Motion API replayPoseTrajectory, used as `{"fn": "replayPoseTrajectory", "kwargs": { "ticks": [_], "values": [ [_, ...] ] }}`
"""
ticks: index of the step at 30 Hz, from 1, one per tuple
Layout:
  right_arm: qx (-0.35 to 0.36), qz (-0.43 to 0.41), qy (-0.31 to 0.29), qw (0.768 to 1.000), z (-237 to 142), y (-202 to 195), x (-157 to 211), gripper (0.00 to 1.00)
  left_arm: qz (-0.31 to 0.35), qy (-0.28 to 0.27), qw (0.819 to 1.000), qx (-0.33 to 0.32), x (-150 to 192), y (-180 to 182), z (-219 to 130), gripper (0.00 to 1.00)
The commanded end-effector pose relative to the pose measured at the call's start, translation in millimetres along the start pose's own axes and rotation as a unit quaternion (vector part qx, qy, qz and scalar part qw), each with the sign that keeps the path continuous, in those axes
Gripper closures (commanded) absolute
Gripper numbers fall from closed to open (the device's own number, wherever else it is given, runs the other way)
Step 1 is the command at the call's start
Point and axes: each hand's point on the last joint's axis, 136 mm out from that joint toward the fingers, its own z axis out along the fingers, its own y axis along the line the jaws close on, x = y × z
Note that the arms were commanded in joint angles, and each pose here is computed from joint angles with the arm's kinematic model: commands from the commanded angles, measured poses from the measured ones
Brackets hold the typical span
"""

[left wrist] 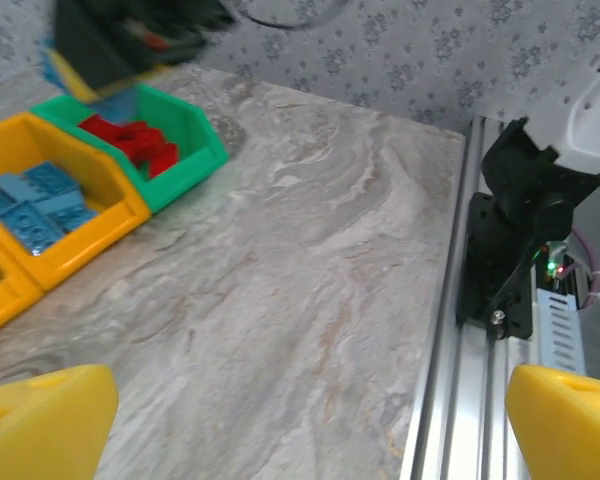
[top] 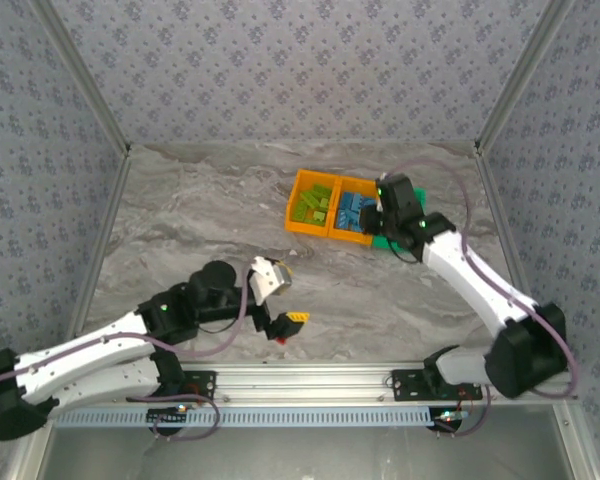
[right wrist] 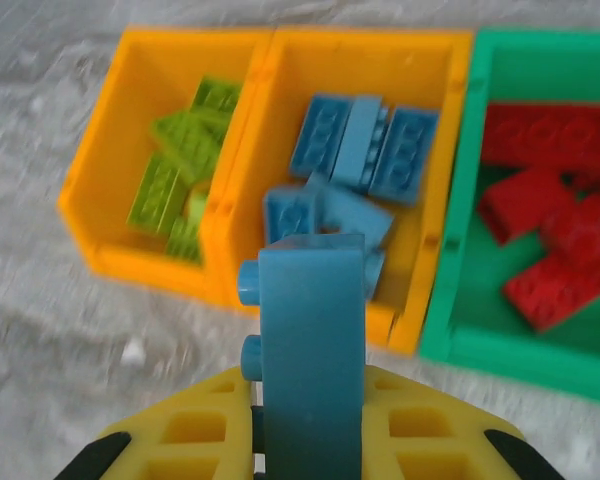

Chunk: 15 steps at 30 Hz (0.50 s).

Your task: Sort the legos into containers by color

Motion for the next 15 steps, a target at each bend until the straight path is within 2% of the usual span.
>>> {"fn": "replayPoseTrajectory", "kwargs": {
  "ticks": [1,7,9,13,15],
  "values": [
    [0.024,0.017,0.036,0.999,31,-13,-19,0.78,-0.027,-0.043,0.999,-0.014,-29,-7,9,0.01],
    [0.05,0.038,0.074,0.995,90,-17,-32,0.71,-0.049,-0.026,0.997,-0.049,-20,-11,18,0.01],
    [0.053,0.041,0.083,0.994,98,-18,-37,0.62,-0.075,-0.008,0.994,-0.082,-13,-1,15,0.01],
    [0.042,0.044,0.089,0.994,85,-17,-40,0.53,-0.108,0.057,0.978,-0.171,9,25,1,0.01],
    [0.032,0.043,0.079,0.995,71,-14,-44,0.51,-0.119,0.073,0.973,-0.186,14,28,-4,0.01]
  ]
}}
